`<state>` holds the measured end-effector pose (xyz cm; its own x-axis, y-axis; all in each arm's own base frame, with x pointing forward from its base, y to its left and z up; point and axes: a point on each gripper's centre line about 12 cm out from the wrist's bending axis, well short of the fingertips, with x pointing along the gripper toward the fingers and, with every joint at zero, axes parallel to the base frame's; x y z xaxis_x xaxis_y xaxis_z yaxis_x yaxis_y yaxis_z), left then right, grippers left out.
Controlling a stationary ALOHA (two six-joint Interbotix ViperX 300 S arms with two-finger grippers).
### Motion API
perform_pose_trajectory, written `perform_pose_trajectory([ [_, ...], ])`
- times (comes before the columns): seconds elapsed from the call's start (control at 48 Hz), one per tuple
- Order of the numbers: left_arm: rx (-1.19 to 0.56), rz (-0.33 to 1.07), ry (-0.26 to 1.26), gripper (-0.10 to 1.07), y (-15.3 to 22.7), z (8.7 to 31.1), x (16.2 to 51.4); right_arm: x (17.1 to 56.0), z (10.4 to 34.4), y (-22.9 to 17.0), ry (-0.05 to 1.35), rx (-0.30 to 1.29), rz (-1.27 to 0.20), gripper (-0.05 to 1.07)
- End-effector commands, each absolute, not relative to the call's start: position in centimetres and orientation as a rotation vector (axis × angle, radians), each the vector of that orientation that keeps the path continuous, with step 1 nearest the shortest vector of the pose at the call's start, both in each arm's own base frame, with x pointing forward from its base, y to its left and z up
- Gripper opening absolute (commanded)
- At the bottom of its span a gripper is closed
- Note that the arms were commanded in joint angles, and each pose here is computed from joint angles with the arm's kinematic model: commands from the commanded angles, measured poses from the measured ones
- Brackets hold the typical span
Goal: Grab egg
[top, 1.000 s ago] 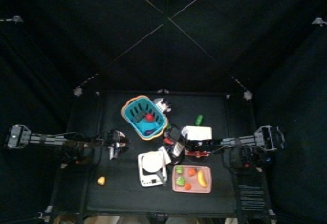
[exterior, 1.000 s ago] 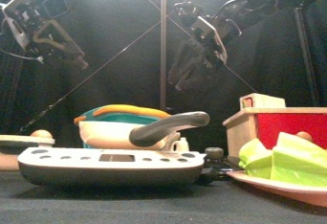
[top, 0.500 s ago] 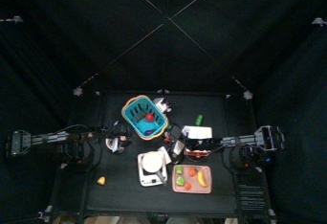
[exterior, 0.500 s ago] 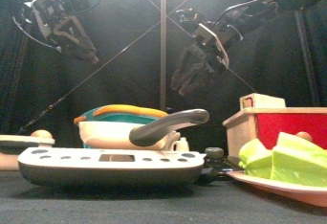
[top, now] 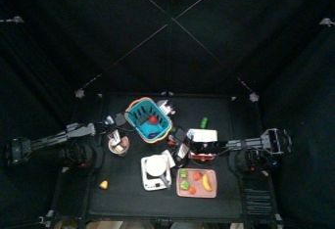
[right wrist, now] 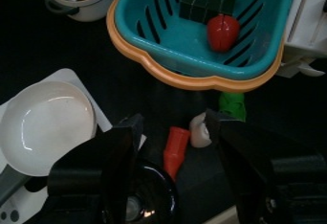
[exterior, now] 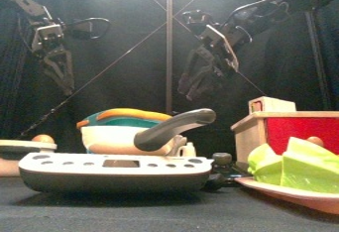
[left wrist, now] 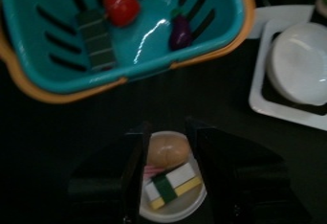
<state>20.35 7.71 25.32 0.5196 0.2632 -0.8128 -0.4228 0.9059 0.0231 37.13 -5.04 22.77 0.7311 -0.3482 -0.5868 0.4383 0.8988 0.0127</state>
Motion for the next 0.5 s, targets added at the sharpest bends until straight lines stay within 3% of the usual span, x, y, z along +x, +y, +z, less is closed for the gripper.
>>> perform_pose_trajectory([
  [0.0,-0.171,0.438,0.947,0.76,6.4,25.4,20.6,37.0,24.5,-5.2,0.565,0.169,-0.434,0.89],
  [0.167,-0.321,0.507,0.952,0.76,4.6,23.6,20.4,37.0,24.5,-5.2,0.566,0.167,-0.434,0.89],
  [0.375,-0.649,0.710,0.894,0.76,4.3,22.3,19.9,37.1,24.4,-5.2,0.569,0.165,-0.433,0.89],
  [0.479,-0.711,0.815,0.862,0.76,4.8,21.7,19.4,37.1,24.3,-5.2,0.570,0.161,-0.434,0.89],
])
